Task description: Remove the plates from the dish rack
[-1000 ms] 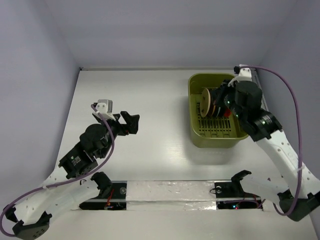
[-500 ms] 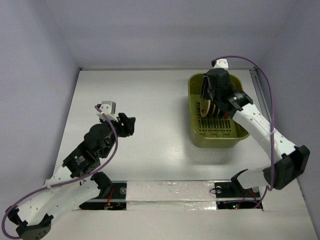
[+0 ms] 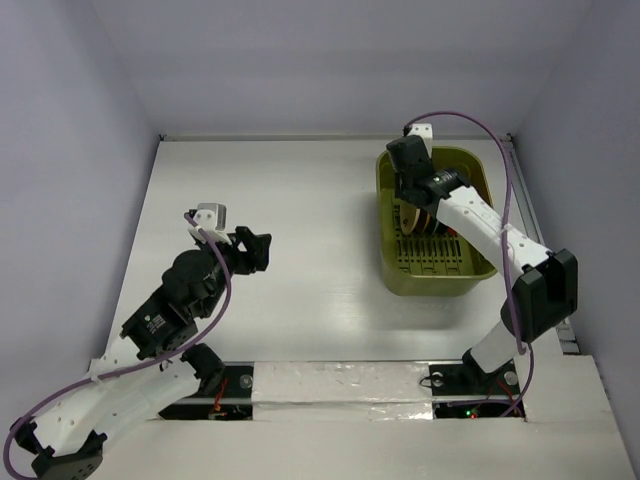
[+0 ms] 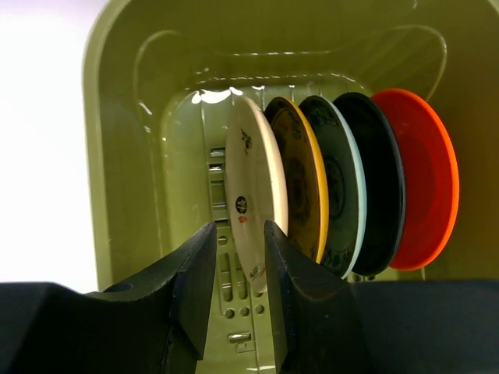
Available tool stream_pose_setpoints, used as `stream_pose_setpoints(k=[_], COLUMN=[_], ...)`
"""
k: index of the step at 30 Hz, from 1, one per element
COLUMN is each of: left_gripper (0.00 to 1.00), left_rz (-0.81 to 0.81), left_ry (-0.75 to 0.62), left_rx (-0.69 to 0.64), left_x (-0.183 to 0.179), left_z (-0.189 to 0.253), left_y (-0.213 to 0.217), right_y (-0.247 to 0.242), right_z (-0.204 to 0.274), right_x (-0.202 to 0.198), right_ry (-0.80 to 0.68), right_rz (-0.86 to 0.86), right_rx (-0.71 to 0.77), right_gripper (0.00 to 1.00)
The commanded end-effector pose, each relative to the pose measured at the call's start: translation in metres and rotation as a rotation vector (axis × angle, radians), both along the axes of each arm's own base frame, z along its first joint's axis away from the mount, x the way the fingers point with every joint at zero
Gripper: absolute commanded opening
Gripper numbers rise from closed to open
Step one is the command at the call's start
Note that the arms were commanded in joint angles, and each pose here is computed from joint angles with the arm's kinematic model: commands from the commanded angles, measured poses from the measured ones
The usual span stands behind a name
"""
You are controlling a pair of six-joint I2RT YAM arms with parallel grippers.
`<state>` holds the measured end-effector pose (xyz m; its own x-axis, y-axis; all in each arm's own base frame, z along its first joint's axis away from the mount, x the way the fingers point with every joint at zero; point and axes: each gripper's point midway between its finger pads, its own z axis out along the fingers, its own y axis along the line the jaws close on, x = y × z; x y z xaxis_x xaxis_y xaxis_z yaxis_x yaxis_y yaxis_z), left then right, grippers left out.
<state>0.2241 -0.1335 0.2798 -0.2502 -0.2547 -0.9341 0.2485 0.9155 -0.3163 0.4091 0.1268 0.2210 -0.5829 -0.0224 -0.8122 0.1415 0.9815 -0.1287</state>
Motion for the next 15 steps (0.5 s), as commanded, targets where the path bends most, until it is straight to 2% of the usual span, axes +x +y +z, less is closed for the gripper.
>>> stream_pose_setpoints(k=[1,15], left_gripper=[0.61,0.60], left_rz=[-0.006,-0.007], left_ry=[-0.033,-0.038], left_rx=[-0.013,-0.013], left_x=[0.002,0.003], left_z=[0.007,0.007], left_y=[-0.001,-0.001], right_y=[-0.012,-0.027], right_z=[0.013,-0.019], right_x=[0.009,0.018], right_ry=[-0.044,0.014], right_rz=[-0.049,-0.096], right_rx=[-0.014,-0.079], right_gripper=[0.36,0.35])
